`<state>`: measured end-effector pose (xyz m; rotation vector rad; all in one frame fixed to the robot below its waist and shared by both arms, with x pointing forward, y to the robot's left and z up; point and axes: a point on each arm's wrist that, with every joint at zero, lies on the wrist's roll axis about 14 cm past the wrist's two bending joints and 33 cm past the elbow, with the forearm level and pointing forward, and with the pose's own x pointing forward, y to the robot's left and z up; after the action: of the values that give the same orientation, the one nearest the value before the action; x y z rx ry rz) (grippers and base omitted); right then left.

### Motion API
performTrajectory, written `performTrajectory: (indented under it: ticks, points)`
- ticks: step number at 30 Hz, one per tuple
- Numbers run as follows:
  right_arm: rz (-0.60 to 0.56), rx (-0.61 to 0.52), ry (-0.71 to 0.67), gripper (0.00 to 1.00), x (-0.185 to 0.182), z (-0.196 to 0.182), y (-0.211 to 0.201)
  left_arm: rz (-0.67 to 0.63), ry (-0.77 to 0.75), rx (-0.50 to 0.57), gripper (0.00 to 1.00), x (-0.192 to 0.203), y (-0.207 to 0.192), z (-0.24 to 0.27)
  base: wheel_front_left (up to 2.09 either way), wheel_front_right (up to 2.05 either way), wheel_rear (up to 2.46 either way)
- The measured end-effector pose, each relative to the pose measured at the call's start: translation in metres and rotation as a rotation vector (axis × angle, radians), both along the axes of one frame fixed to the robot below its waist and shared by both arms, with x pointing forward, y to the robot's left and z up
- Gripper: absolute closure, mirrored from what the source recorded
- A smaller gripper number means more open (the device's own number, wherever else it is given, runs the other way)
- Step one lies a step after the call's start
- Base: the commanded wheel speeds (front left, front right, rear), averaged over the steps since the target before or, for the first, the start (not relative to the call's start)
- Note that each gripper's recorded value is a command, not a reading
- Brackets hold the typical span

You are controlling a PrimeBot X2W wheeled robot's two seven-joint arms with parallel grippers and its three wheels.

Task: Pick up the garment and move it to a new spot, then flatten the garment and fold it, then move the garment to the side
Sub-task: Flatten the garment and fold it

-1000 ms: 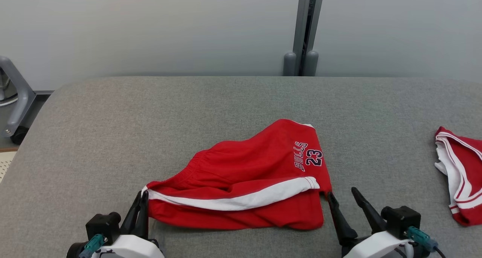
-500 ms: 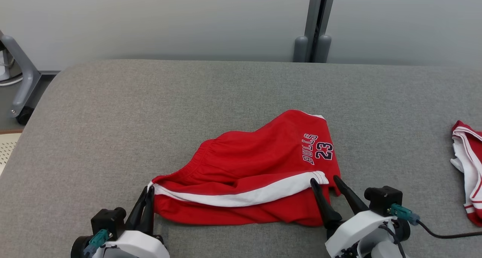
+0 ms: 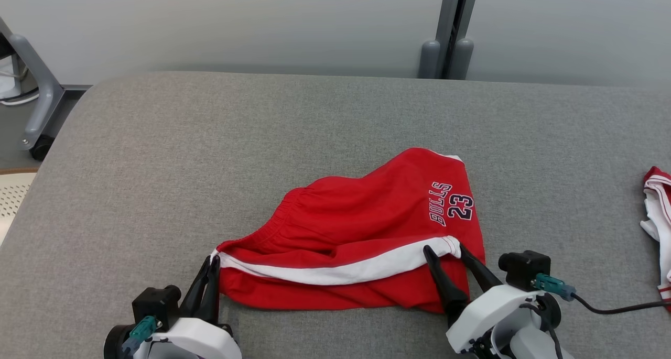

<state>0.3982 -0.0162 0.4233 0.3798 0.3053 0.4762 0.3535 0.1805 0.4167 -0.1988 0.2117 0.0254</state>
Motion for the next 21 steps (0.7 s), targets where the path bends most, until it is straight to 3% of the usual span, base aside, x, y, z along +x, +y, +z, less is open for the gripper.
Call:
performTrajectory:
  ticks: [6, 8, 9, 11, 12, 13, 14, 21]
  points:
    - [0.008, 0.006, 0.001, 0.0, -0.001, 0.001, 0.001, -0.004, -0.002, -0.001, 1.0, 0.002, -0.001, 0.001, 0.0, 0.0, 0.0]
    - [0.01, 0.004, 0.001, 0.08, -0.001, 0.001, 0.001, -0.007, -0.003, 0.0, 1.0, 0.002, -0.002, 0.001, 0.0, 0.0, 0.0]
    - [0.01, 0.004, 0.0, 0.2, -0.001, 0.001, 0.001, -0.008, -0.003, 0.0, 1.0, 0.002, -0.002, 0.001, 0.0, 0.0, 0.0]
    - [0.009, 0.009, -0.008, 0.55, 0.0, 0.004, 0.001, -0.009, -0.003, 0.0, 1.0, 0.002, -0.003, 0.001, 0.0, 0.0, 0.0]
    - [0.009, 0.012, -0.012, 0.67, 0.001, 0.005, 0.001, -0.01, -0.003, 0.0, 1.0, 0.003, -0.003, 0.001, 0.0, 0.0, 0.0]
    - [0.008, 0.014, -0.018, 0.87, 0.002, 0.007, 0.001, -0.011, -0.004, 0.0, 1.0, 0.003, -0.003, 0.001, 0.0, 0.0, 0.0]
    - [0.005, 0.016, -0.022, 1.0, 0.002, 0.008, 0.0, -0.012, -0.004, 0.0, 1.0, 0.003, -0.004, 0.001, 0.0, 0.0, 0.0]
    - [-0.042, 0.022, -0.094, 1.0, 0.015, 0.029, -0.012, -0.015, -0.028, 0.006, 1.0, 0.006, -0.004, 0.009, 0.0, 0.0, 0.0]
